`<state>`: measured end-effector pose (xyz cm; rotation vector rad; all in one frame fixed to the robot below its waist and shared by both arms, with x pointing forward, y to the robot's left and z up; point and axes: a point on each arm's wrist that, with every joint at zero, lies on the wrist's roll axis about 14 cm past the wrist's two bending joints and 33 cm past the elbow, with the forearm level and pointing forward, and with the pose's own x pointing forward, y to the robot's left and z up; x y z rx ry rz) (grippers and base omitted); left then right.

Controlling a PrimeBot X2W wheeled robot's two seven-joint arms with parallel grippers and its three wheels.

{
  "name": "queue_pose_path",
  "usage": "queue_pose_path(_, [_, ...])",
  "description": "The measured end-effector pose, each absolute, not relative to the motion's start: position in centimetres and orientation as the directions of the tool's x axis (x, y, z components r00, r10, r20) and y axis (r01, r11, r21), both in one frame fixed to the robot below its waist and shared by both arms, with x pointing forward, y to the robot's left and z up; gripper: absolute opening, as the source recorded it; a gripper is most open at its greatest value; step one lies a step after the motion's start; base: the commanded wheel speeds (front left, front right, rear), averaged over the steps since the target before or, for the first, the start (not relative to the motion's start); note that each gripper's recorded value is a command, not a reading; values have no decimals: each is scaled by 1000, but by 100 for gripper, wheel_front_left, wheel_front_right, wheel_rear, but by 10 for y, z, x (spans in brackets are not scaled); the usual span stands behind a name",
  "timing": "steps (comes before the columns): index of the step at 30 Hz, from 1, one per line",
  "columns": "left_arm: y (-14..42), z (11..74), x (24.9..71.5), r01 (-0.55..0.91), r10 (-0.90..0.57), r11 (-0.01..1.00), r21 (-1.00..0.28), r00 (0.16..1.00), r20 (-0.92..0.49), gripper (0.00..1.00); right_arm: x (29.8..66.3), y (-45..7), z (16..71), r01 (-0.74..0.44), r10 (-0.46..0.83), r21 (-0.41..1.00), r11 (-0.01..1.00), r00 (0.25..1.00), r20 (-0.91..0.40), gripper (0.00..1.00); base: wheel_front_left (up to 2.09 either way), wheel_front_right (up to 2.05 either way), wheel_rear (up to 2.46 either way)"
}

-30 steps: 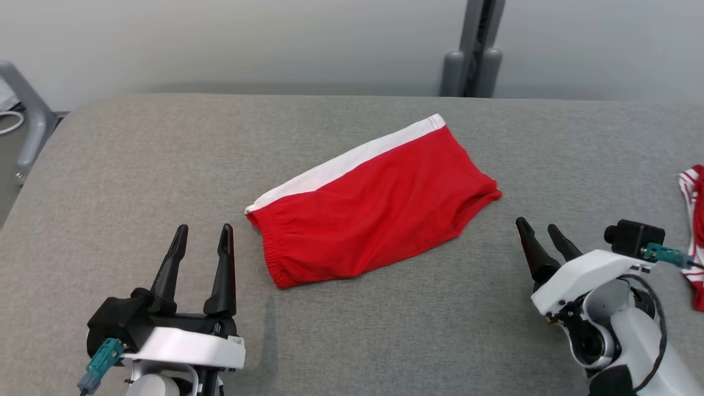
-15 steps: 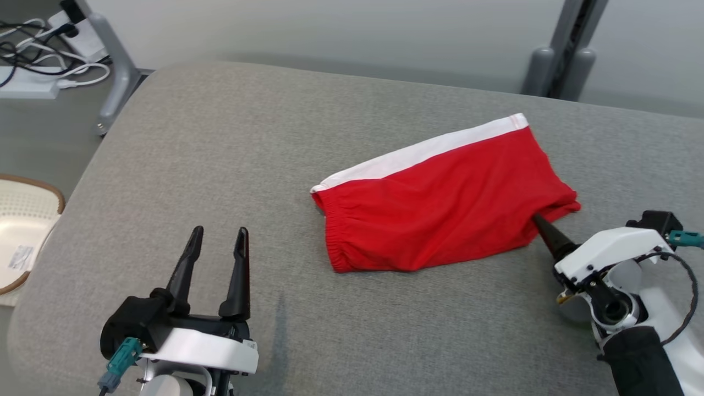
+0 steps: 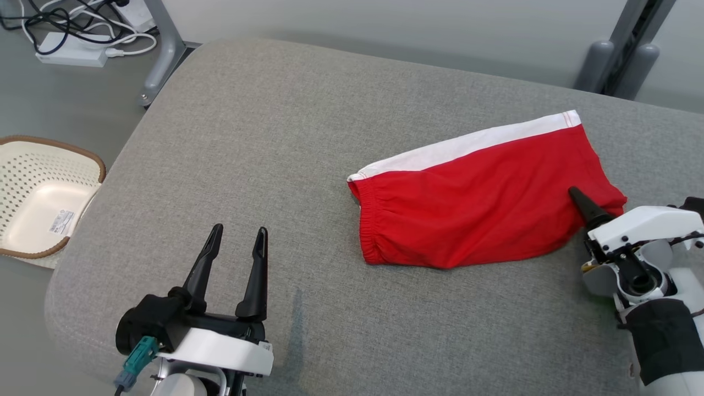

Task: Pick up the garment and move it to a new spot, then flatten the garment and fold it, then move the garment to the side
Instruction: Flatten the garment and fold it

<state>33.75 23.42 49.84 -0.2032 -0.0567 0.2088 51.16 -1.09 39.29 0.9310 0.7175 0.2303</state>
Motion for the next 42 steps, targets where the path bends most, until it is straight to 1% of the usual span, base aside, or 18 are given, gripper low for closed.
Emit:
queue_pose_path(7, [236,495,339,-208,217,958,-199,976,21,100,527,-10,388,138,455,793,594,755,-473,100,0,0,0])
queue_pose_path(11, [237,495,340,-213,221,957,-198,975,18,100,532,-7,384,124,451,772,623,750,-484,100,0,0,0])
queue_pose_path(14, [238,494,341,-218,225,956,-197,974,14,100,535,-3,385,118,451,771,626,752,-481,100,0,0,0])
queue_pose_path(15, [238,493,341,-218,225,956,-197,974,13,100,536,-3,385,116,448,772,625,757,-477,41,0,0,0])
queue_pose_path(16, [238,493,340,-219,226,955,-198,974,12,100,537,-3,386,117,443,773,624,761,-473,9,0,0,0])
queue_pose_path(17, [238,493,340,-220,227,955,-198,974,12,100,537,-3,386,117,442,773,624,763,-472,0,0,0,0])
queue_pose_path(23, [238,494,340,-219,227,955,-201,974,16,100,536,-7,392,121,422,779,615,784,-455,0,0,0,0])
queue_pose_path(28, [234,497,342,-202,213,957,-210,977,29,100,527,-16,396,134,392,783,608,806,-443,0,0,0,0])
queue_pose_path(34, [223,502,347,-162,178,961,-225,983,50,100,517,-39,404,159,328,785,598,845,-422,0,0,0,0])
queue_pose_path(40, [213,508,350,-125,145,964,-237,987,72,100,501,-72,405,209,231,781,589,882,-410,0,0,0,0])
queue_pose_path(42, [208,508,351,-110,132,964,-241,989,74,100,495,-76,407,193,232,767,612,883,-407,0,0,0,0])
